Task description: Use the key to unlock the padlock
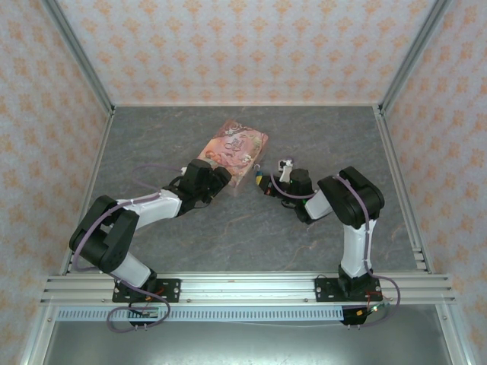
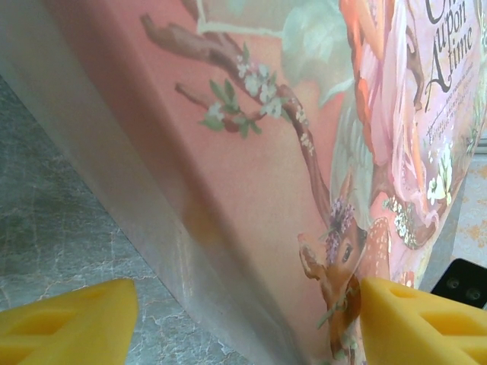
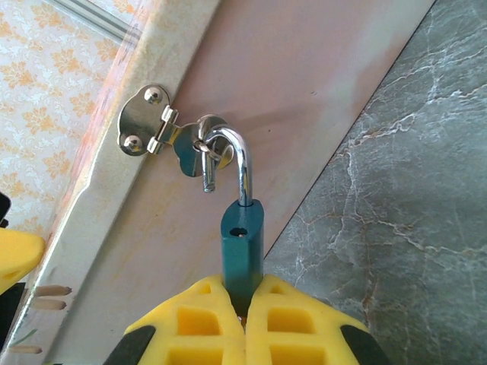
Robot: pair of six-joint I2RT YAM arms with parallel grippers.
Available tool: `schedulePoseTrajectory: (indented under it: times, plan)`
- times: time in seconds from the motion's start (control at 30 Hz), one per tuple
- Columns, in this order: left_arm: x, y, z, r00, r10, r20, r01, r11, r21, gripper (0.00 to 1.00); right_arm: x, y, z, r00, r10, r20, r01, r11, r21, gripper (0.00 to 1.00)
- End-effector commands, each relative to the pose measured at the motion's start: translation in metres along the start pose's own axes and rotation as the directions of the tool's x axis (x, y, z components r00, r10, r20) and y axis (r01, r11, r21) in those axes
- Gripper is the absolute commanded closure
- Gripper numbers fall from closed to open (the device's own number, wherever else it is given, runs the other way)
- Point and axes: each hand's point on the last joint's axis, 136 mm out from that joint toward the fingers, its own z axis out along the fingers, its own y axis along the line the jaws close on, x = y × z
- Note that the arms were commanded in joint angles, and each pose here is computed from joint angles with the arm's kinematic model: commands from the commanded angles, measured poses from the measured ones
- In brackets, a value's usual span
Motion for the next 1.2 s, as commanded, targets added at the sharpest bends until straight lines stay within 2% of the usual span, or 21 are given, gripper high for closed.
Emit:
schedulePoseTrajectory:
  times: [0.0, 0.63, 0.9, 1.17]
  plan:
    - [0.037, 0.092, -0.005, 0.993, -0.002, -0.115, -0.033, 0.951, -0.306, 0.26, -0.034, 0.009, 0.006, 0.992, -0.036, 0.121, 0.039, 0.999, -0.019, 1.00]
    - [0.040, 0.100, -0.007, 0.992, -0.002, -0.124, -0.039, 0.946, -0.321, 0.26, -0.057, 0.008, 0.013, 0.985, 0.002, 0.173, 0.000, 1.000, -0.016, 1.00]
    - [0.043, 0.104, -0.009, 0.992, -0.005, -0.128, -0.037, 0.946, -0.322, 0.26, -0.066, 0.017, 0.019, 0.985, 0.016, 0.173, -0.007, 0.999, -0.054, 1.00]
    - [0.040, 0.105, -0.014, 0.994, -0.002, -0.112, -0.035, 0.945, -0.325, 0.26, -0.049, 0.012, 0.012, 0.993, -0.023, 0.120, 0.026, 0.999, -0.027, 1.00]
